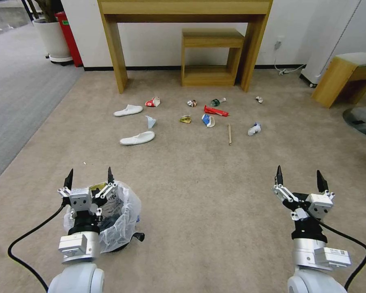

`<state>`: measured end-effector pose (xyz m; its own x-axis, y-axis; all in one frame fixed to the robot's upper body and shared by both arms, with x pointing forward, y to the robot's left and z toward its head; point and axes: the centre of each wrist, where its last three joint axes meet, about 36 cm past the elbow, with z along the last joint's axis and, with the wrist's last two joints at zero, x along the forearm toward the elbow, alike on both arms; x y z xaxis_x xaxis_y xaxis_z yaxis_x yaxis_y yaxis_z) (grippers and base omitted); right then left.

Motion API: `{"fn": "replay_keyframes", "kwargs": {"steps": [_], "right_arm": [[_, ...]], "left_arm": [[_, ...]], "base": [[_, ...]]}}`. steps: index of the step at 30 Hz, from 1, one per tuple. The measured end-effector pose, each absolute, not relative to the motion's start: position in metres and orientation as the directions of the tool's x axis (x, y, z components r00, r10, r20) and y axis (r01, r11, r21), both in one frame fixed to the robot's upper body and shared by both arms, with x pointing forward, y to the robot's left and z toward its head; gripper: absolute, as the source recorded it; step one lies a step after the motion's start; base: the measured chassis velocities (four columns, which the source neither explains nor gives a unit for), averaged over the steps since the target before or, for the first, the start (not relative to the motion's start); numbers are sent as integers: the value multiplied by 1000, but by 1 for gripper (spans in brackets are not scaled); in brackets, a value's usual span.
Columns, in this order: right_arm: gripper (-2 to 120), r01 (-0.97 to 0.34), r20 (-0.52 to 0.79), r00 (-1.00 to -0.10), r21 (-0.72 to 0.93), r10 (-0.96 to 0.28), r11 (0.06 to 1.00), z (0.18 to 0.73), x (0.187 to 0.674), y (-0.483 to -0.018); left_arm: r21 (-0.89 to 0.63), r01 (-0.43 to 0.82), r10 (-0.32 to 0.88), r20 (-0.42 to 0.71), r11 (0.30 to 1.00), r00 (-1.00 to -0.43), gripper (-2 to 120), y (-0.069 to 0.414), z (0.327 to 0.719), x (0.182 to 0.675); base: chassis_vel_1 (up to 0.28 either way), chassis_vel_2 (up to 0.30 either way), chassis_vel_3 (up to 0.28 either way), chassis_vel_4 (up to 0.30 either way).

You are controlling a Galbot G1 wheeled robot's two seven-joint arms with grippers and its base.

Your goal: Pick up the trash bin and place the garbage on the floor into it.

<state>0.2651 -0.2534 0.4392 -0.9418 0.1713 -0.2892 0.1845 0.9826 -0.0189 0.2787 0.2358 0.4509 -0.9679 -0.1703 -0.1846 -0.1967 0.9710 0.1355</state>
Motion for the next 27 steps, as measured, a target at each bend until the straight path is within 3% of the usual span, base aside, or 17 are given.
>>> {"fn": "replay_keyframes", "kwargs": {"steps": [27], "right_arm": [[100,189,-274,-946,-31,174,981,440,267,-258]], "left_arm": [[136,-197,-169,-188,971,-967,100,236,450,279]], "base": [[0,0,0,0]]}}
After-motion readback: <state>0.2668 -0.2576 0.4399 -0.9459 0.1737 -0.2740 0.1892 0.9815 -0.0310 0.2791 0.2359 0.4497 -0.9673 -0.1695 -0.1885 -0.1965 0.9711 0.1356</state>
